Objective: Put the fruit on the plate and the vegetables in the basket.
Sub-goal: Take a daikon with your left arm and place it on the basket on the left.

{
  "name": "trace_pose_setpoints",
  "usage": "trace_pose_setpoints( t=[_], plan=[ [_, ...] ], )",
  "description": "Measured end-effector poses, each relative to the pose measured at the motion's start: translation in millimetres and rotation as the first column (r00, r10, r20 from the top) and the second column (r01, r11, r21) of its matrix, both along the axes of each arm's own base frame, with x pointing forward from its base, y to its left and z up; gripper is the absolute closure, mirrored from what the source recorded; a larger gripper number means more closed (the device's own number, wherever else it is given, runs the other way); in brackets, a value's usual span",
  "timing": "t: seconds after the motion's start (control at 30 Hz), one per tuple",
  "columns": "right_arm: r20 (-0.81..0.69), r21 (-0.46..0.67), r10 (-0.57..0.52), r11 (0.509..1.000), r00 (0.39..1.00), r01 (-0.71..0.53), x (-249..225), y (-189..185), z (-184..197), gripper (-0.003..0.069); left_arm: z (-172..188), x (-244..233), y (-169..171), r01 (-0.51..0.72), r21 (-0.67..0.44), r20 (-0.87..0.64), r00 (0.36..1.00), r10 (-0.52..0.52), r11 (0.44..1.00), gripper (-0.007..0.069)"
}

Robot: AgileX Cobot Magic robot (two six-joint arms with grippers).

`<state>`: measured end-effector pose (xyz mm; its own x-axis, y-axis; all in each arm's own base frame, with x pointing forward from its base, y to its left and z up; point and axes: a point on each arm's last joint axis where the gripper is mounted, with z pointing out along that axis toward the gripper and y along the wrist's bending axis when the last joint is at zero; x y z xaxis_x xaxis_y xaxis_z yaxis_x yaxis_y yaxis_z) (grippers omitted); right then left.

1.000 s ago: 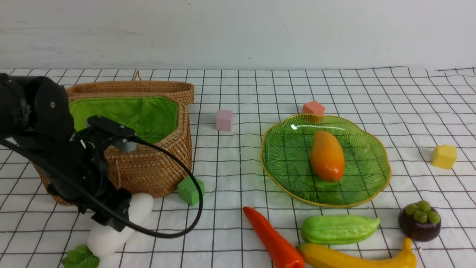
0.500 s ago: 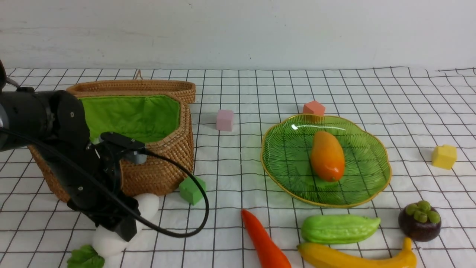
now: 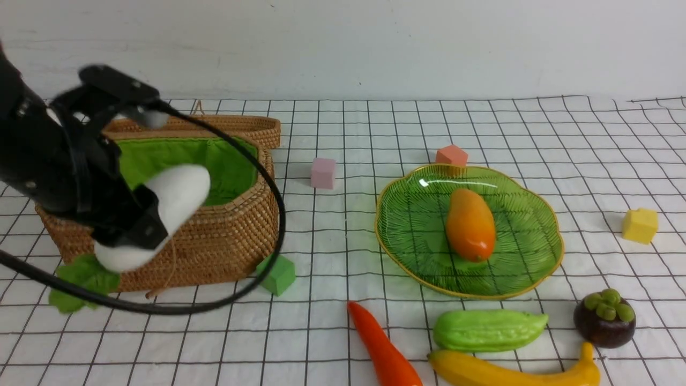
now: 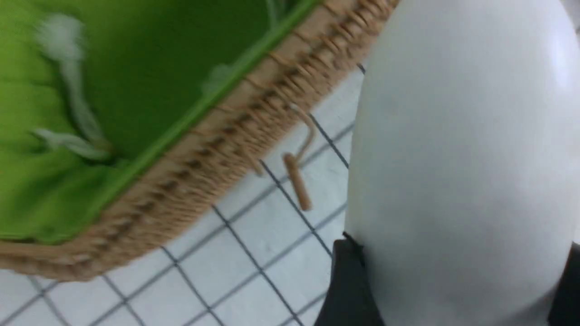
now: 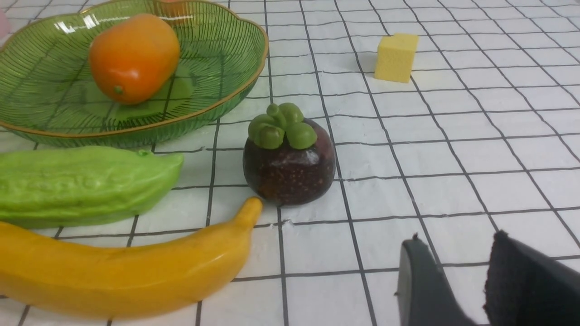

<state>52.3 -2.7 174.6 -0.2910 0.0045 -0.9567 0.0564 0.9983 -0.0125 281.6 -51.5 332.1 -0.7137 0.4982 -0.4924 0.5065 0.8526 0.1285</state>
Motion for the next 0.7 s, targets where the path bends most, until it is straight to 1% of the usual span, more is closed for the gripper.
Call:
trace_pose_setpoints(
  t=[0.03,0.07,0.1,0.13,0.17,0.2,0.27,0.33,0.43,0.47,0.5,0.57,0.7],
  plan=[
    [0.0,0.0,0.0,1.0,1.0,0.0,0,0,0,0.0417,10,7,8,-0.074,-0.013,0.106,0.992,0.075,0.997,0.0137],
    [0.0,0.001,0.0,1.0,1.0,0.0,0,0,0,0.0417,14,12,11,-0.111,-0.031,0.172,0.978,0.115,0.993,0.0137],
    [0.0,0.001,0.0,1.0,1.0,0.0,0,0,0,0.0417,15,15,13,-0.129,-0.04,0.196,0.971,0.135,0.991,0.0137],
    [0.0,0.0,0.0,1.0,1.0,0.0,0,0,0,0.0417,17,26,18,-0.196,-0.083,0.276,0.938,0.211,0.977,0.0137],
    [0.0,0.0,0.0,1.0,1.0,0.0,0,0,0,0.0417,17,34,20,-0.231,-0.111,0.309,0.916,0.255,0.967,0.0137],
    [0.0,0.0,0.0,1.0,1.0,0.0,0,0,0,0.0417,16,35,21,-0.244,-0.119,0.314,0.91,0.27,0.962,0.0137],
    [0.0,0.0,0.0,1.0,1.0,0.0,0,0,0,0.0417,7,51,21,-0.293,-0.168,0.339,0.879,0.334,0.941,0.0137],
    [0.0,0.0,0.0,1.0,1.0,0.0,0,0,0,0.0417,-9,66,22,-0.345,-0.192,0.317,0.864,0.391,0.919,0.0137],
    [0.0,0.0,0.0,1.0,1.0,0.0,0,0,0,0.0417,-36,81,24,-0.418,-0.179,0.256,0.854,0.453,0.89,0.0137],
    [0.0,0.0,0.0,1.0,1.0,0.0,0,0,0,0.0417,-38,82,24,-0.423,-0.178,0.252,0.853,0.456,0.889,0.0137],
    [0.0,0.0,0.0,1.0,1.0,0.0,0,0,0,0.0416,-48,85,25,-0.459,-0.164,0.224,0.845,0.486,0.873,0.0134],
    [0.0,0.0,0.0,1.0,1.0,0.0,0,0,0,0.0416,-53,86,27,-0.498,-0.157,0.198,0.83,0.521,0.853,0.0097],
    [0.0,0.0,0.0,1.0,1.0,0.0,0,0,0,0.0416,-46,80,30,-0.539,-0.159,0.18,0.808,0.561,0.827,-0.0022]
  ],
)
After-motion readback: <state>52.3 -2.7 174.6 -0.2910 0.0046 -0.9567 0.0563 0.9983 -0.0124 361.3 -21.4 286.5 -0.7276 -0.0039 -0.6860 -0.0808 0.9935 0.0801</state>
